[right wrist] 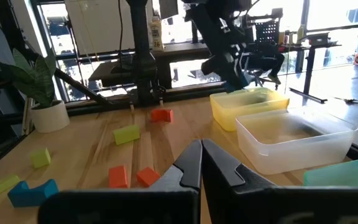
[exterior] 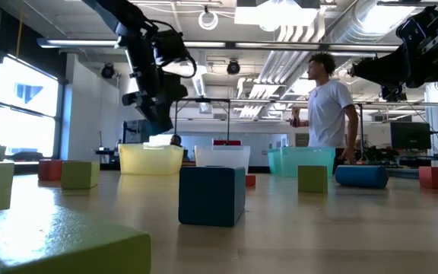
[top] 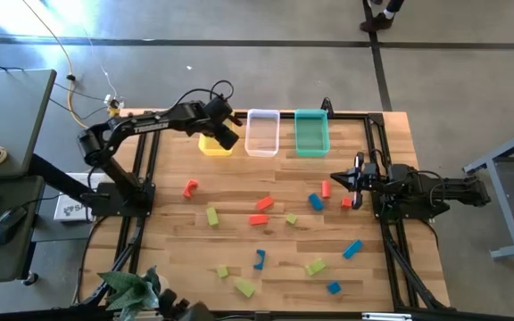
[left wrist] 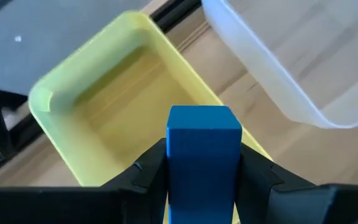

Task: Sort & place blocks by color
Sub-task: Put the blue block into the yellow bin

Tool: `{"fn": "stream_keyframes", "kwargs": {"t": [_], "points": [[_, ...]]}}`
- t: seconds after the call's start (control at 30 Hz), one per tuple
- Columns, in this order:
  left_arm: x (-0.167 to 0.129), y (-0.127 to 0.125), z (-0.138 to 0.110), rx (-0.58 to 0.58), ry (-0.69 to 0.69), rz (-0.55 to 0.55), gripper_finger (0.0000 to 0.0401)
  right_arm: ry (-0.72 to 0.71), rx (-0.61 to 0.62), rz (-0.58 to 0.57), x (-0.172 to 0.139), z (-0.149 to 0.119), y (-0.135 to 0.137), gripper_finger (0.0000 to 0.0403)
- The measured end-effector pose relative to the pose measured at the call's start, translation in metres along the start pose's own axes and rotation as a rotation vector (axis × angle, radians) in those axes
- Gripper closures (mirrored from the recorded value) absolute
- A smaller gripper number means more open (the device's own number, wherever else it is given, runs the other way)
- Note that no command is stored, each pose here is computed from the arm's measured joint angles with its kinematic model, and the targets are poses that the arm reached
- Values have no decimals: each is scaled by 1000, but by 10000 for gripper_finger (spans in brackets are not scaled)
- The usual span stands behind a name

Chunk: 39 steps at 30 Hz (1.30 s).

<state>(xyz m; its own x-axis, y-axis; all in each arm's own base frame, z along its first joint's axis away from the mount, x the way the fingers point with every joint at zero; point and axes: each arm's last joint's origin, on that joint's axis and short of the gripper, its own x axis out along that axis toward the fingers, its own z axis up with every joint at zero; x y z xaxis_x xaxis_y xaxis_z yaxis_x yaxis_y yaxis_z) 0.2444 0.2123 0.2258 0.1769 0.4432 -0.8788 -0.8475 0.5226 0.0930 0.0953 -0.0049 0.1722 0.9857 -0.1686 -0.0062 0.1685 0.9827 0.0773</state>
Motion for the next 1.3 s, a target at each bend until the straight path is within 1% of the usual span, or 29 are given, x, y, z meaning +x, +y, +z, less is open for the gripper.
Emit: {"fn": "stream_keyframes", "kwargs": {"t": [0.4,0.6,0.97,1.17,1.3], "points": [[33,-6,-5,5,107,-14,281,0,0,0,0,0,0,403],[43,-8,-7,11,137,-10,281,0,0,0,0,0,0,403],[49,-9,-8,12,151,-12,281,0,0,0,0,0,0,403],[49,-10,-8,12,153,-25,281,0,0,0,0,0,0,403],[49,-11,-8,6,154,-54,280,0,1,0,0,0,0,403]]}}
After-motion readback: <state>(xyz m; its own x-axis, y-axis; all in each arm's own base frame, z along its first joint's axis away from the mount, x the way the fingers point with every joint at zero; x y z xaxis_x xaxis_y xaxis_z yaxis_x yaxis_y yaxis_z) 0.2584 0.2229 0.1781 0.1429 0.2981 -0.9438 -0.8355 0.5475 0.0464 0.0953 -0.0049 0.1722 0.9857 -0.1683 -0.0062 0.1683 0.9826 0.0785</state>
